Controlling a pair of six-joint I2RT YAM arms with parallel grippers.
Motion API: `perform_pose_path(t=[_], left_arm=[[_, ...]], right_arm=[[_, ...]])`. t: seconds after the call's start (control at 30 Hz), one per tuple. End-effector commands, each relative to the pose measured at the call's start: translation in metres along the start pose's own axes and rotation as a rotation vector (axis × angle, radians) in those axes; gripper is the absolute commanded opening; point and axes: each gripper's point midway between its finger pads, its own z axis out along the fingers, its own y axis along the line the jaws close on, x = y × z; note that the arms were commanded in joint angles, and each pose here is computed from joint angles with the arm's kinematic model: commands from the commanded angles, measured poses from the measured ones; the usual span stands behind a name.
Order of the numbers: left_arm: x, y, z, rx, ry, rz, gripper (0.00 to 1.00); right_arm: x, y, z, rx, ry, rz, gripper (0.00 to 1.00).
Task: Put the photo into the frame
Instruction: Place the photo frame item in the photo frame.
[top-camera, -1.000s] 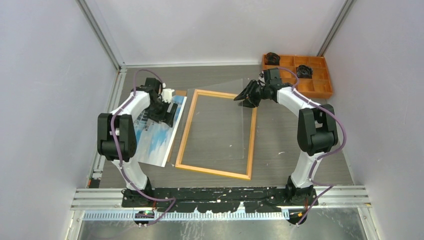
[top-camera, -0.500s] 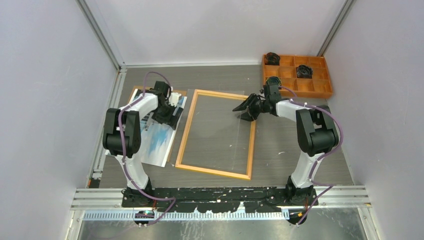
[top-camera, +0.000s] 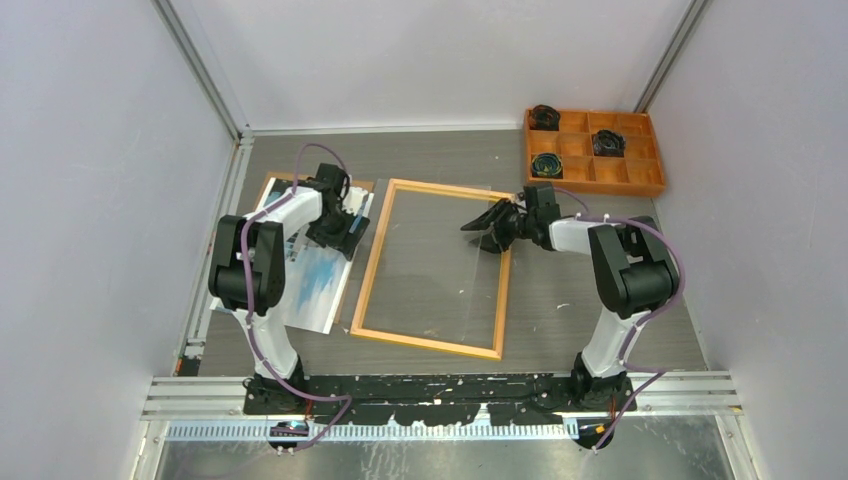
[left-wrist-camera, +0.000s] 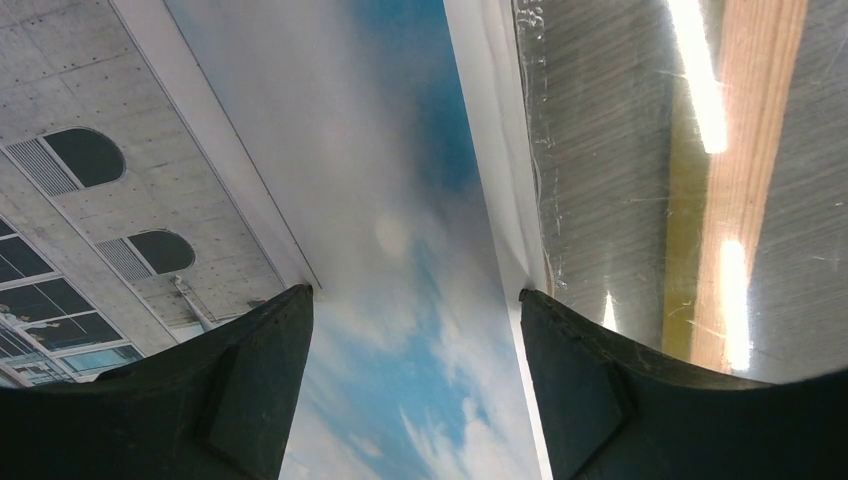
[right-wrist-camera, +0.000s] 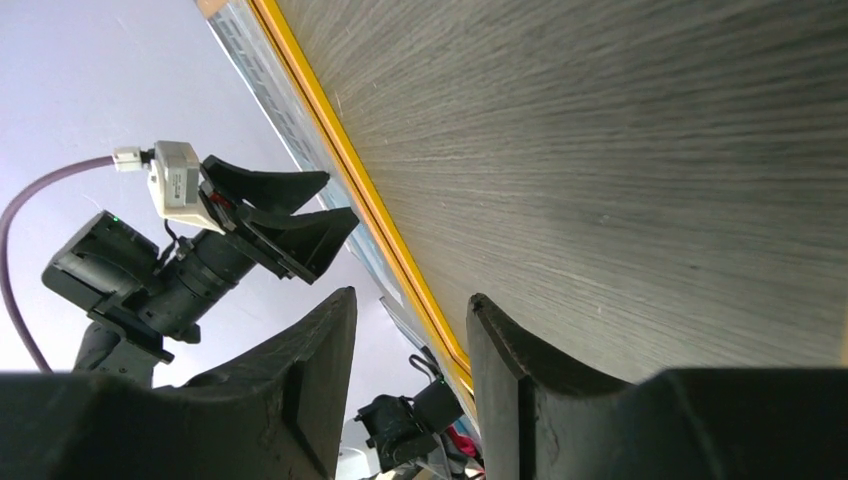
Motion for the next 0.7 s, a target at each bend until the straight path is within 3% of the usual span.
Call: perform_pose_path(t=[0.0, 0.07, 0.27, 0.4, 0.67], left_arm=[[-0.009, -0.007, 0.004, 0.016, -0.027, 0.022, 0.78], [-0.008, -0.007, 0.004, 0.013, -0.024, 0.023, 0.78], [-0.007, -0.005, 0.002, 0.007, -0.02, 0.031, 0.78], [-0.01, -0.004, -0.004, 0.002, -0.032, 0.037, 0.78], [-0.02, 0.001, -0.019, -0.02, -0.064, 0.043, 0.78]], right_arm=[[0.011, 0.016, 0.006, -0.048, -0.005, -0.031, 0.49], [0.015, 0.011, 0.01, -0.032, -0.005, -0.029, 0.44], [0.015, 0.001, 0.005, 0.024, -0.04, -0.029, 0.14], [0.016, 0.001, -0.01, 0.092, -0.063, -0.089, 0.08], [0.023, -0.002, -0.03, 0.157, -0.045, -0.199, 0.08]])
